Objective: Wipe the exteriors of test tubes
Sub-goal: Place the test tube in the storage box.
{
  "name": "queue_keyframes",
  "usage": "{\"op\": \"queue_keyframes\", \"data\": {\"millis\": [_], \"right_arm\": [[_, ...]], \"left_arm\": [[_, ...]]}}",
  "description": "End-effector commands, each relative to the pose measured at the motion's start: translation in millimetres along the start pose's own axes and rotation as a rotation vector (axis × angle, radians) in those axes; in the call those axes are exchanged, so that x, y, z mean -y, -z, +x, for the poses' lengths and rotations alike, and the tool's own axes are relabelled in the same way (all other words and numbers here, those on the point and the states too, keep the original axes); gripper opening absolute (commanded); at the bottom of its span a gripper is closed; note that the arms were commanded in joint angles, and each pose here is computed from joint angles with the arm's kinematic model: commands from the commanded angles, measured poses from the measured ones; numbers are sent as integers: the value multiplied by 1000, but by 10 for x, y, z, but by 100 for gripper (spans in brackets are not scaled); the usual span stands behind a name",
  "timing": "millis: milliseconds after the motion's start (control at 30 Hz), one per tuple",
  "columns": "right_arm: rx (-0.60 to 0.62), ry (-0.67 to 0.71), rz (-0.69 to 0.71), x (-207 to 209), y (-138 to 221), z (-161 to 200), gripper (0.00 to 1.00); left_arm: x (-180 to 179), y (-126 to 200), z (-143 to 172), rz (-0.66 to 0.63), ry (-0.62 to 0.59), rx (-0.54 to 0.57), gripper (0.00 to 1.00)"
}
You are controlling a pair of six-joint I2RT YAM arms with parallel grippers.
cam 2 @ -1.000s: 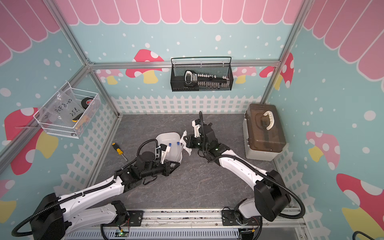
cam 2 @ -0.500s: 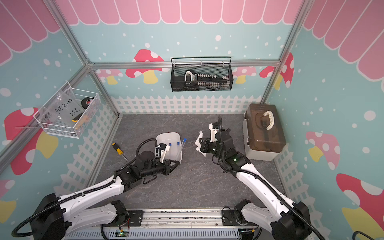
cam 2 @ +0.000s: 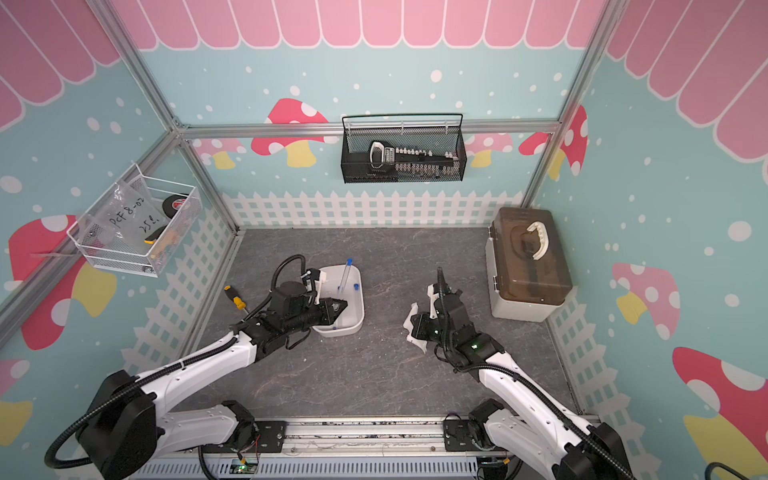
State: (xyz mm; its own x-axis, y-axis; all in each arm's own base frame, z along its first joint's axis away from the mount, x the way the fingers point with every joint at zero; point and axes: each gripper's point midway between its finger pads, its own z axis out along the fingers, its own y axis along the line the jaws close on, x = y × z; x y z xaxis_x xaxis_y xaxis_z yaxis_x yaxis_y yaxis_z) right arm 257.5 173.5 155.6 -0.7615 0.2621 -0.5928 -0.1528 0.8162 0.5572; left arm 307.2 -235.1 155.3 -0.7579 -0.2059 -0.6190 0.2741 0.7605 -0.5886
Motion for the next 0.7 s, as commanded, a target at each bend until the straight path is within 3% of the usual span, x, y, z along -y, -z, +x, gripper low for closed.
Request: {"op": "queue_keyframes", "data": {"millis": [0, 300, 667], "right_arm": [[26, -28, 6, 27, 51, -17, 7], [37, -17, 13, 32, 128, -31, 7], [44, -12, 20, 47, 184, -25, 7]], "left_arm": [[-127, -116, -61, -52, 22, 3, 10], [-470, -426, -31, -135, 128, 1, 12], [-578, -714, -17, -165, 217, -31, 17]]}}
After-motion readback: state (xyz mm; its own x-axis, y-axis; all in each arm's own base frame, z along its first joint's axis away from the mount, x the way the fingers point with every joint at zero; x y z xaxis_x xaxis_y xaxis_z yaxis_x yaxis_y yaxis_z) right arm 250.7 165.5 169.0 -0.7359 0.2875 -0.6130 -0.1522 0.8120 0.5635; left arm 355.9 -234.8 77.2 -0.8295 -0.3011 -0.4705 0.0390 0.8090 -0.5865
